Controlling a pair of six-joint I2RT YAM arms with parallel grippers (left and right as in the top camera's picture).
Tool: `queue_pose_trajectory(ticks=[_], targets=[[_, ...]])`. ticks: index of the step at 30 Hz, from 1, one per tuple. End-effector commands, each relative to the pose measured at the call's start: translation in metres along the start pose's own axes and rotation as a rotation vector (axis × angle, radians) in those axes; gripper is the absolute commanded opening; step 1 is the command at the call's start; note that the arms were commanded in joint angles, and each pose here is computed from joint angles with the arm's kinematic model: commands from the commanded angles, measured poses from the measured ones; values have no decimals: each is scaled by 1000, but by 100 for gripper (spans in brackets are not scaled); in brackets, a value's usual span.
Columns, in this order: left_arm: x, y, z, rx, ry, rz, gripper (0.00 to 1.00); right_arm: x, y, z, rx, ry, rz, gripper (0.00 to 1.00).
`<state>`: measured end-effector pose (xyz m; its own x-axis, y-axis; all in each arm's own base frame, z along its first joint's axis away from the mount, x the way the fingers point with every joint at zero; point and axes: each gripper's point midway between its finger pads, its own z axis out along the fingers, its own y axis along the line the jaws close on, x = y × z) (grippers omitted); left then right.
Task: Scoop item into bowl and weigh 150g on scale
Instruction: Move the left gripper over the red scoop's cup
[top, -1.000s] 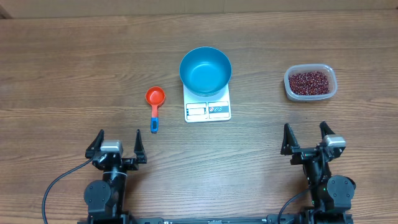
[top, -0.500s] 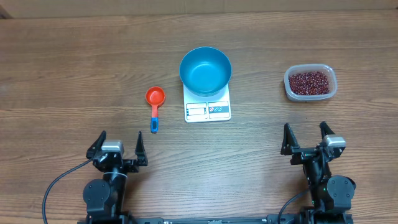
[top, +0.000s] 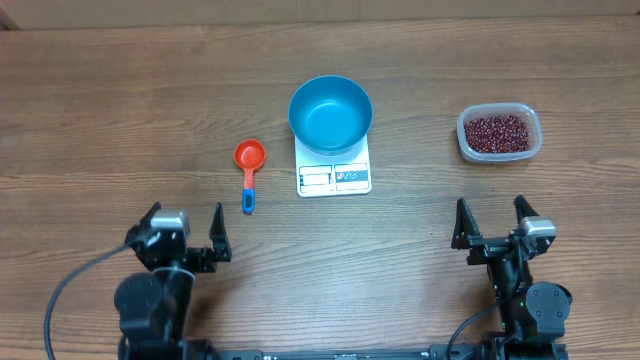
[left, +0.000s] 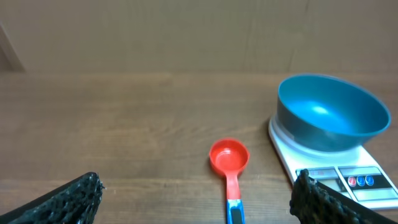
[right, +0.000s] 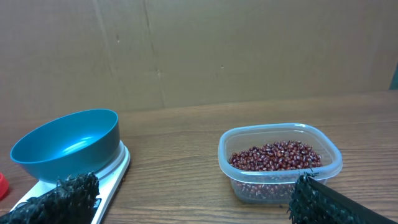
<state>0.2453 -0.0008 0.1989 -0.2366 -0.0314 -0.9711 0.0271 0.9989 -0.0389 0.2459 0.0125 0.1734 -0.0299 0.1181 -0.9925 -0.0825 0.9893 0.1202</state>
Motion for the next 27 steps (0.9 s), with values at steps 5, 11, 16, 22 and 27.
queue_pose_trajectory(ticks=[5,11,16,22,27], targets=[[-17,4,21,-12,173,1,100,2,0,0,4,-3,1,100],[-28,7,42,-11,316,0,100,2,0,0,4,-3,1,100],[-34,8,59,-10,420,-5,100,2,0,0,4,-3,1,100],[-22,8,74,1,599,-28,100,2,0,0,4,-3,1,100],[-8,8,78,6,749,-46,100,2,0,0,4,-3,1,100]])
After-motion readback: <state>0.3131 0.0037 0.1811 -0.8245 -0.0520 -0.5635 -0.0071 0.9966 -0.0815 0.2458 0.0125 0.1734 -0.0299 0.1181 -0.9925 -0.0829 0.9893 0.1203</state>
